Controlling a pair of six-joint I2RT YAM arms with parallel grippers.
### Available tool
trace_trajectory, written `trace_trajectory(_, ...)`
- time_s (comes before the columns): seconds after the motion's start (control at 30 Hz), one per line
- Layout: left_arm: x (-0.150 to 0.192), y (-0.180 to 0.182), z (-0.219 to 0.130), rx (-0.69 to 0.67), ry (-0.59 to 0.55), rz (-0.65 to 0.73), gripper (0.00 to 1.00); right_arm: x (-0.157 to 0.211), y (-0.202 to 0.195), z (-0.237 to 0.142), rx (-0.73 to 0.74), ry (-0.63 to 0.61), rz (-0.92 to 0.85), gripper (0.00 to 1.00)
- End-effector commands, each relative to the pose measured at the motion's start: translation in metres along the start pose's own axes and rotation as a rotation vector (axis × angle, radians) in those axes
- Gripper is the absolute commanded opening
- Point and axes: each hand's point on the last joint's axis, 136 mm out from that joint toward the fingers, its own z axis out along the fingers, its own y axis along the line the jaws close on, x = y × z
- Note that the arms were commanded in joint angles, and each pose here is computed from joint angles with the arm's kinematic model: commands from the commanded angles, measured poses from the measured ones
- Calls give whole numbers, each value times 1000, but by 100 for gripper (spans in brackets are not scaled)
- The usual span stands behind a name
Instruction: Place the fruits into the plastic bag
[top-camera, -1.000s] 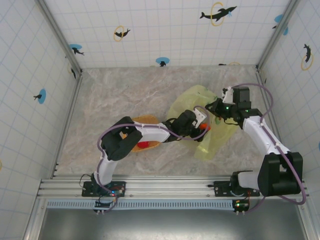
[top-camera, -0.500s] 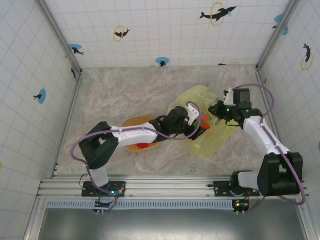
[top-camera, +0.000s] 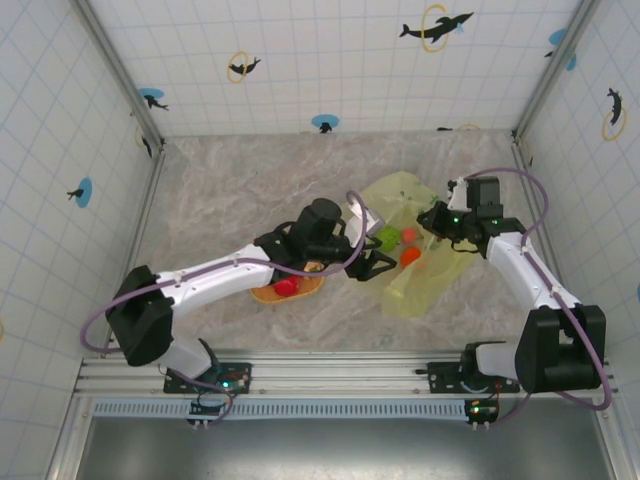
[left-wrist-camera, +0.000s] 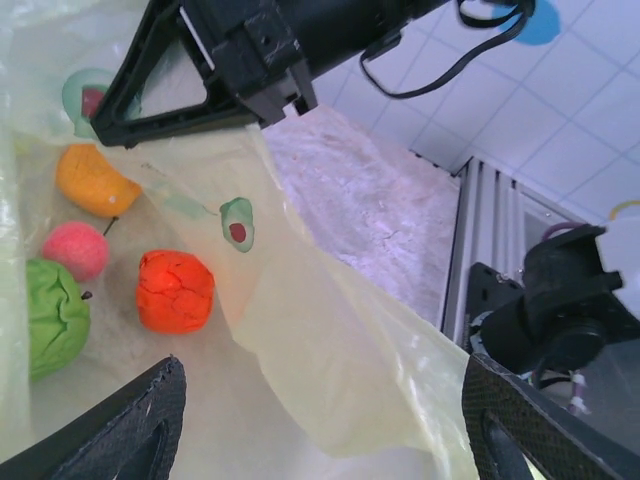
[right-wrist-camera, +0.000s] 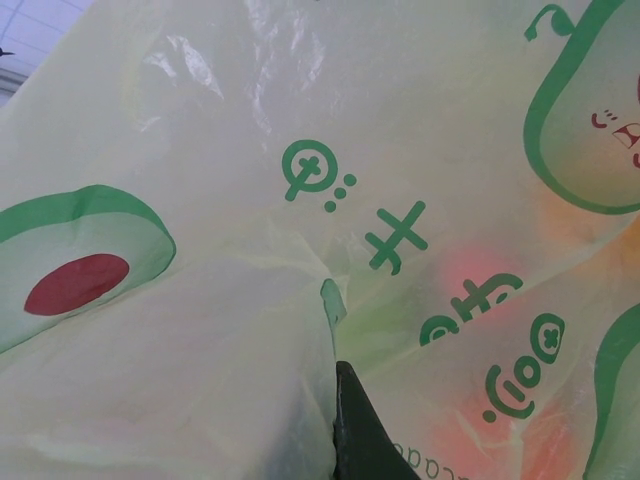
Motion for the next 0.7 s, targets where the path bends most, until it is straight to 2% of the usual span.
trace_trajectory(0.0, -3, 4, -25, -7, -9, -16, 74, 1, -2, 3, 2, -7, -5, 0)
trace_trajectory(0.3, -11, 59, -103, -279, -93, -117, 74, -2, 2, 2, -5, -12, -13, 0)
trace_trajectory(0.53, 32, 110, -156, -557, -30, -314, 76, -3, 3, 1, 0, -20, -28, 0)
trace_trajectory(0.67, 63, 135, -184, -730, 41, -407, 81, -2, 2, 4, 1, -14, -30, 0)
